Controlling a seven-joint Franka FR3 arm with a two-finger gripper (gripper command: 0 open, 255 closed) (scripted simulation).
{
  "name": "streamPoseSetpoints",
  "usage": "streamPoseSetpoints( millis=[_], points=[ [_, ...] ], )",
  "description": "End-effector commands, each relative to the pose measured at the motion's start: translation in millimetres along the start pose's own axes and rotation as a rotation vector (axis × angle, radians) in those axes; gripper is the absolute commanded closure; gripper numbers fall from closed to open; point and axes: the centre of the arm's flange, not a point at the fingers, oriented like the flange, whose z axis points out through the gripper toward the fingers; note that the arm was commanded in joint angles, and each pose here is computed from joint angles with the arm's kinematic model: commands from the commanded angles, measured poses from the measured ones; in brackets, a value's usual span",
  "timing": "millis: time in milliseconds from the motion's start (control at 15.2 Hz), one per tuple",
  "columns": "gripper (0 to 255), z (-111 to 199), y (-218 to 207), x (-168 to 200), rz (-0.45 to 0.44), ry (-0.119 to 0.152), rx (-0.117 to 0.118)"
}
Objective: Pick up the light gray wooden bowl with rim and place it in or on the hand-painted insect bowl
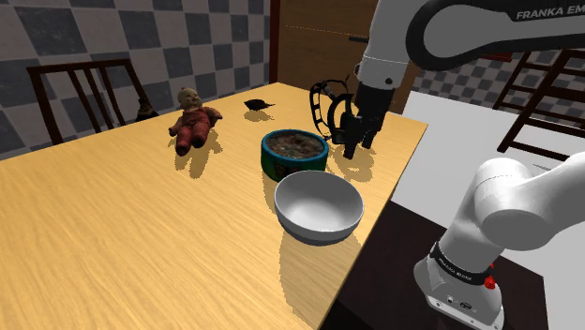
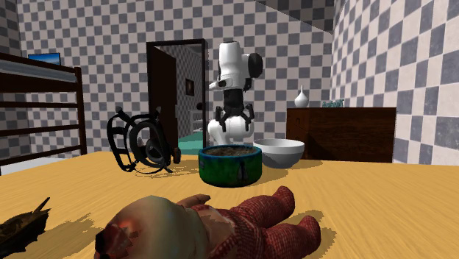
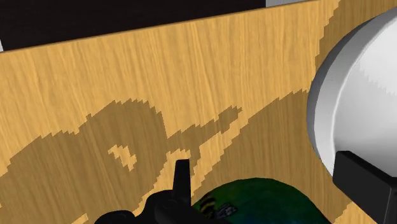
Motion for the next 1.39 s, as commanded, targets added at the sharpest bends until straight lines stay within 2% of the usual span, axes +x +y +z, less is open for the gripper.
streamPoseSetpoints(
  millis=[0, 264, 792, 1254, 1320],
  points=[
    [0, 11.7, -20.1, -3.1, 0.005, -0.005, 0.022],
    [0, 31.5, -59.1, -9.7, 0.011, -0.015, 0.061],
    [0, 71.4, -61.6, -10.3, 0.011, -0.015, 0.061],
    [0, 71.4, -61.6, -10.3, 0.011, -0.015, 0.061],
    [255, 71.5, -61.6, -10.3, 0.011, -0.015, 0.061]
  ],
)
